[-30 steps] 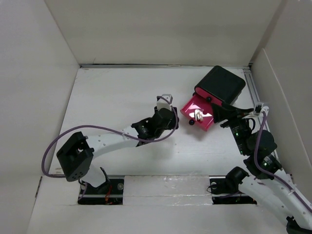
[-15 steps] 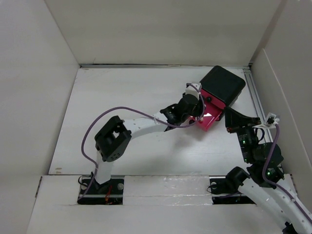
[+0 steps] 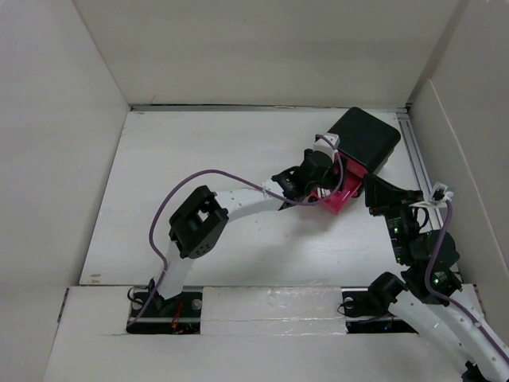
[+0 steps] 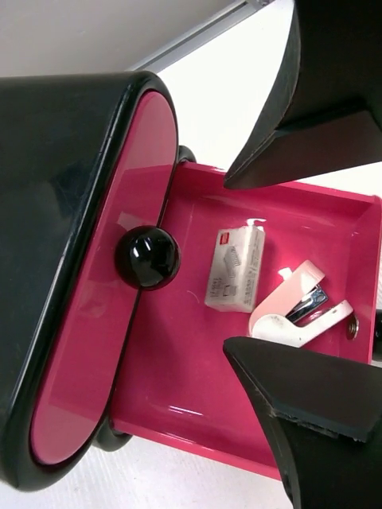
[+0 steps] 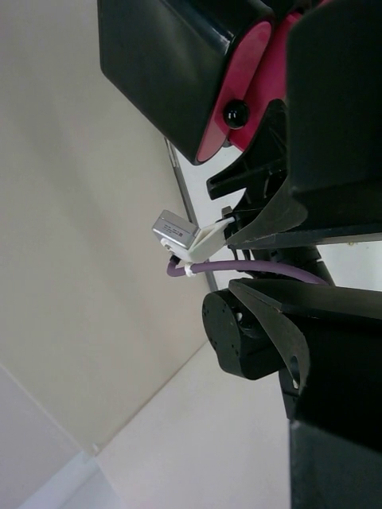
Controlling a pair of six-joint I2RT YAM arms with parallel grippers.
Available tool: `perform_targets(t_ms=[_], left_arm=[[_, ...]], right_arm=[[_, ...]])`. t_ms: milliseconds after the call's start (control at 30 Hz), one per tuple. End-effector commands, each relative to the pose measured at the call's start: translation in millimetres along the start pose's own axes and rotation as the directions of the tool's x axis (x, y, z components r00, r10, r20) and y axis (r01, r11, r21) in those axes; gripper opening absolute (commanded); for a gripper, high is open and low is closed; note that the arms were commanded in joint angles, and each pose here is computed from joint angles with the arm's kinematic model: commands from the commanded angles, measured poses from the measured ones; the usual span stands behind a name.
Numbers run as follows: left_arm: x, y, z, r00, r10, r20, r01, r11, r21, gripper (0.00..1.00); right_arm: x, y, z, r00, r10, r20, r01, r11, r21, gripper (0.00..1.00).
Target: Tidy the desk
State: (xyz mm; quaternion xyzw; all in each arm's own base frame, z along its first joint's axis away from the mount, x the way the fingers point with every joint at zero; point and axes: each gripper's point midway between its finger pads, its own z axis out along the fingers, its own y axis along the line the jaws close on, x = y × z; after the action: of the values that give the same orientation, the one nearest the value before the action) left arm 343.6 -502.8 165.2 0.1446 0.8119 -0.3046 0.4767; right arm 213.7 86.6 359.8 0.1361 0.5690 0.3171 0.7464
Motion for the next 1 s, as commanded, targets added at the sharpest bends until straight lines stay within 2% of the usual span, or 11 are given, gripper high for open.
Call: perform_targets(t_ms=[0, 67, 100, 133, 200, 233, 333, 367, 500, 667, 967], left_arm=[[-36.2, -19.0, -19.0, 0.998, -0.001, 0.066, -0.003, 0.998, 0.062, 0.71], [-38.1, -15.7, -25.5, 0.998, 0.004, 0.069, -0.008, 0.999, 0.052, 0.71], [-37.7, -10.8, -35.9, 0.997, 0.000, 0.075, -0.004, 0.999, 0.045, 0.66], [-41.8, -7.2, -43.3, 0.995, -0.006, 0.096, 0.002, 0.999, 0.035, 0.48], [-43.7, 1.8, -66.8, 0.992, -0.020, 0.126, 0.016, 0.999, 0.034, 0.30], [-44.3, 6.9, -74.2, 0.990, -0.025, 0.137, 0.022, 1.000, 0.021, 0.16], [-32.7, 19.4, -102.0, 0.990, -0.052, 0.135, 0.049, 0.998, 0.027, 0.00], [-26.6, 23.8, -116.1, 0.989, -0.071, 0.131, 0.066, 0.997, 0.040, 0.00], [19.3, 47.5, -119.6, 0.995, -0.083, 0.055, 0.083, 0.997, -0.002, 0.00], [53.2, 55.8, -104.9, 0.997, -0.078, -0.021, 0.077, 0.997, -0.022, 0.00], [65.6, 49.1, -63.2, 0.998, -0.031, -0.058, 0.030, 0.999, -0.026, 0.00]], right_arm=[[-5.8, 5.7, 3.5, 1.000, 0.011, 0.023, -0.010, 1.000, -0.015, 0.27], [-4.4, 5.7, 4.1, 1.000, 0.011, 0.021, -0.011, 1.000, -0.015, 0.27], [-3.3, 5.9, 4.5, 1.000, 0.010, 0.017, -0.010, 1.000, -0.017, 0.27], [-2.8, 6.2, 4.4, 1.000, 0.009, 0.014, -0.009, 1.000, -0.019, 0.27], [-3.6, 5.5, 4.1, 1.000, 0.010, 0.020, -0.010, 1.000, -0.017, 0.25], [-4.0, 4.9, 4.2, 1.000, 0.011, 0.022, -0.011, 1.000, -0.013, 0.21], [1.1, 7.4, 5.5, 1.000, 0.007, 0.005, -0.007, 1.000, -0.028, 0.05], [1.5, 8.9, 6.8, 1.000, 0.006, 0.002, -0.006, 0.999, -0.031, 0.00], [6.3, 9.2, 9.8, 1.000, 0.004, -0.010, -0.004, 1.000, -0.031, 0.00], [14.1, 10.6, 15.2, 1.000, -0.003, -0.031, 0.002, 0.999, -0.032, 0.00], [23.4, 10.1, 19.9, 0.998, -0.023, -0.057, 0.021, 0.999, -0.029, 0.00]])
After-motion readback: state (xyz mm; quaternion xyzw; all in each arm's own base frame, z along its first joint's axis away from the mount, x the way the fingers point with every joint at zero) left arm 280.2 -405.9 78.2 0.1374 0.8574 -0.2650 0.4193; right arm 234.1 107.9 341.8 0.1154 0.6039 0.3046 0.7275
